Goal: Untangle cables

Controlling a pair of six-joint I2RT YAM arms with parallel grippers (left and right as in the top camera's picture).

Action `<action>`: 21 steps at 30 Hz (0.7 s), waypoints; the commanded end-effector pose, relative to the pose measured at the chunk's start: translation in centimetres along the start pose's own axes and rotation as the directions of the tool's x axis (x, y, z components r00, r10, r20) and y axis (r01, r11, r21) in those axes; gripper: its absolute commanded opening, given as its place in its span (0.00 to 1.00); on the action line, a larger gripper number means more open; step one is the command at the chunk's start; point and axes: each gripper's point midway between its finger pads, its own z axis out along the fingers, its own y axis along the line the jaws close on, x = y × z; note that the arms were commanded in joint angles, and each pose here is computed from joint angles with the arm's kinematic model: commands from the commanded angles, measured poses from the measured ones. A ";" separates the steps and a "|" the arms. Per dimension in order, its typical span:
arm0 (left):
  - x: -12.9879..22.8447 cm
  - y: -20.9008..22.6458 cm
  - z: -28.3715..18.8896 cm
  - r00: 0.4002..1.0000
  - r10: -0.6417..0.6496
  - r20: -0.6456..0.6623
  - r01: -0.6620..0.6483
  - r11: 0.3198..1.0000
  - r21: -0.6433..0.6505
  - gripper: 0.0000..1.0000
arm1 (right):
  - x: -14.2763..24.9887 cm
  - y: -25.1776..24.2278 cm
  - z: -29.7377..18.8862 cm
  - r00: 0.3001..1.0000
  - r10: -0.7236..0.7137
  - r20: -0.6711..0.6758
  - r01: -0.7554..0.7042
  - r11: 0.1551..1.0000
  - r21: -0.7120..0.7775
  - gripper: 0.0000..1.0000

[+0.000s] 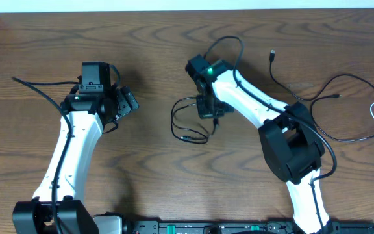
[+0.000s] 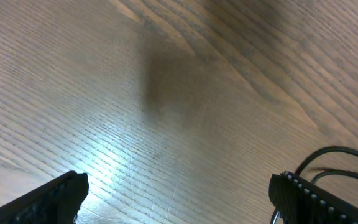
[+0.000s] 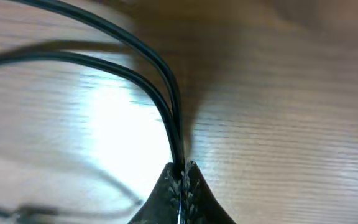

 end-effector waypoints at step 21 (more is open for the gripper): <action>-0.3 0.2 0.0 1.000 -0.007 0.005 0.007 1.000 -0.012 0.98 | -3.7 -1.2 -6.6 0.982 -0.126 0.144 0.106 0.985 0.138 0.01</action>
